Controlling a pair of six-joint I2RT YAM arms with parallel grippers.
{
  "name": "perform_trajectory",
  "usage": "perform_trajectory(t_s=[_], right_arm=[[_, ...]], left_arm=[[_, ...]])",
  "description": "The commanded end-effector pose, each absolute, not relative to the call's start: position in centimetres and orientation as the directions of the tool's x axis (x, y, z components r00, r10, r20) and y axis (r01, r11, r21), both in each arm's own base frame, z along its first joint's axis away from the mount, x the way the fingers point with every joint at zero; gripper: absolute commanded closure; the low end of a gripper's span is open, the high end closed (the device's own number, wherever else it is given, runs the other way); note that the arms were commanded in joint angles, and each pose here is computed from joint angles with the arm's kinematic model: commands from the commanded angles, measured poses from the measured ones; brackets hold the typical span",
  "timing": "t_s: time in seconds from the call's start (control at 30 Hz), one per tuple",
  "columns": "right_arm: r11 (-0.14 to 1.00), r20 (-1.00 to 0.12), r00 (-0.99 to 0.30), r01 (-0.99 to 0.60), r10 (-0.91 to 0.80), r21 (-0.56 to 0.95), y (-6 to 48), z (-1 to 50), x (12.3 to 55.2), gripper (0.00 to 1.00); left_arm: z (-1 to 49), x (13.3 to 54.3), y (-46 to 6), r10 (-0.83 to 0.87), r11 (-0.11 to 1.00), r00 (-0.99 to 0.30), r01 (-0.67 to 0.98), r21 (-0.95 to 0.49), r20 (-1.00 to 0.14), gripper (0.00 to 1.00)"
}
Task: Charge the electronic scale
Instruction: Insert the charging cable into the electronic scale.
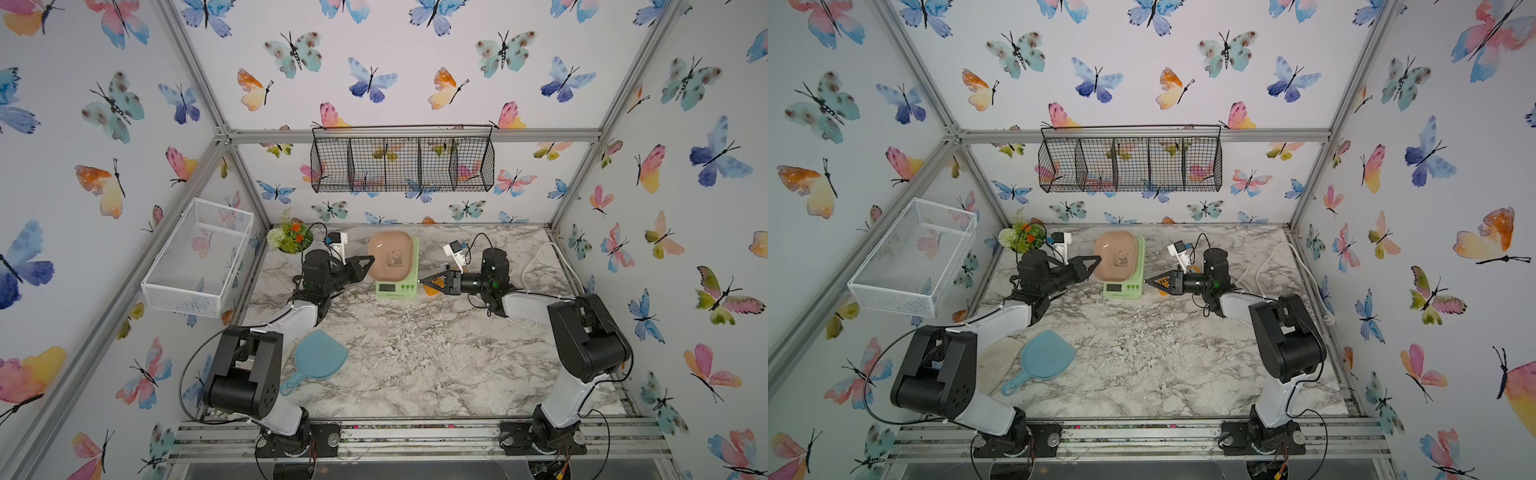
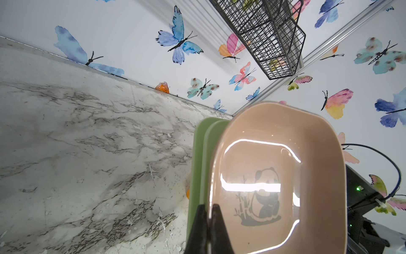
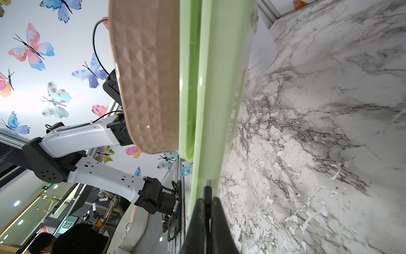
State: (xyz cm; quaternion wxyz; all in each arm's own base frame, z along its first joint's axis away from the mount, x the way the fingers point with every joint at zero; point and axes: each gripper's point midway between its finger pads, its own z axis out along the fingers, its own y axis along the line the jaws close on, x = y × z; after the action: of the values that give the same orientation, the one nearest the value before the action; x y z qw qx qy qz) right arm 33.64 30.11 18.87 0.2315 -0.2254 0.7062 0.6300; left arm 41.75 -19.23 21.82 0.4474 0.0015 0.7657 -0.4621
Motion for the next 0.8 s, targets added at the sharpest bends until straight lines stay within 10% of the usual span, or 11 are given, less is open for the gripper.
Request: perform_trajectory(t_s=[0.0,0.77], right_arm=[[0.104,-0.584,-0.81,-0.585,-0.046,0.804,30.43,18.31,33.32,0.98],[0.158,-0.576,-0.816,-0.577,-0.053,0.801,30.37,18.08,33.94,0.98]], left_arm=[[27.04,40.56,-20.52,-0.421,0.495,-0.517,0.558,-0.667,-0.745,1.0],[27.04,40.46,-20.76,-0.412,0.501,-0.508,0.567,-0.653,-0.757,1.0]])
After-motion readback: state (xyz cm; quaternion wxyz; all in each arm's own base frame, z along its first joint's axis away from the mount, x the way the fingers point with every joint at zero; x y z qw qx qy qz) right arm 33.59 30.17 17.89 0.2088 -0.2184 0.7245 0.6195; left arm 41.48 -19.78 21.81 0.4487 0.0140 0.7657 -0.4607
